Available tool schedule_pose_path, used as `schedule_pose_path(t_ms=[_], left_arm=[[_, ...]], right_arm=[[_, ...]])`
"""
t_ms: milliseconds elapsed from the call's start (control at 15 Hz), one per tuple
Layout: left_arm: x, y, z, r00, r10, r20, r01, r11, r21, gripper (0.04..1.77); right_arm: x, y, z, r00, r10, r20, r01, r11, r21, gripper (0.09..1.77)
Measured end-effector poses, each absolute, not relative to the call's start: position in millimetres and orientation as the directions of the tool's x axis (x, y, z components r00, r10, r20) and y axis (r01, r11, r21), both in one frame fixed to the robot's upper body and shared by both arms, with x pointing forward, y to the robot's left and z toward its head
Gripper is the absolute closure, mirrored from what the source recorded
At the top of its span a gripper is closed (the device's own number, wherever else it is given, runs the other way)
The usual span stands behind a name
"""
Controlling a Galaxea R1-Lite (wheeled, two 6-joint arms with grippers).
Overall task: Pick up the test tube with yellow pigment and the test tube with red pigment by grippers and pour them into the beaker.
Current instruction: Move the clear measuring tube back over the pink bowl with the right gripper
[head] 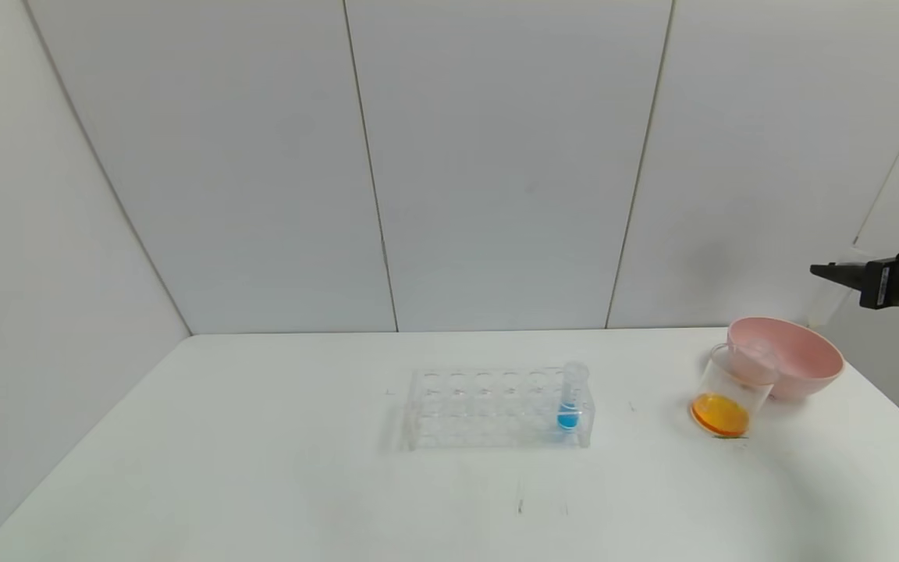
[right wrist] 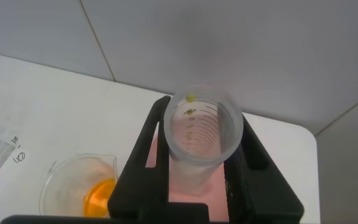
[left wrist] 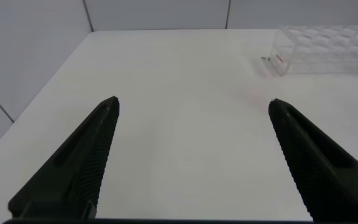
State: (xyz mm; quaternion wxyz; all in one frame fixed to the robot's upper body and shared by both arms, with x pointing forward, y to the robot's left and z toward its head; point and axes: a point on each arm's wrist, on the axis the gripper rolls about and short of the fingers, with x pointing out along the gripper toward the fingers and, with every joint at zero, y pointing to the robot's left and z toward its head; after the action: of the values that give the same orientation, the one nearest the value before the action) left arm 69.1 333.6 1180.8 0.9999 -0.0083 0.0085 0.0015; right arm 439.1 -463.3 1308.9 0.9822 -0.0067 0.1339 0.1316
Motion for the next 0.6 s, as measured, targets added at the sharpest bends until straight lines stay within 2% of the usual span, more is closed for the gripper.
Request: schedule_pose_path(t_ms=[600], left_arm=[[69,334,1181,1.0,0.003,-0.017,-0.003,1.0,-0.017,0.09]], right_arm=[[453,-477,1267,0.93,0.236,-0.28,-0.237,0.971,0.03,1.3]])
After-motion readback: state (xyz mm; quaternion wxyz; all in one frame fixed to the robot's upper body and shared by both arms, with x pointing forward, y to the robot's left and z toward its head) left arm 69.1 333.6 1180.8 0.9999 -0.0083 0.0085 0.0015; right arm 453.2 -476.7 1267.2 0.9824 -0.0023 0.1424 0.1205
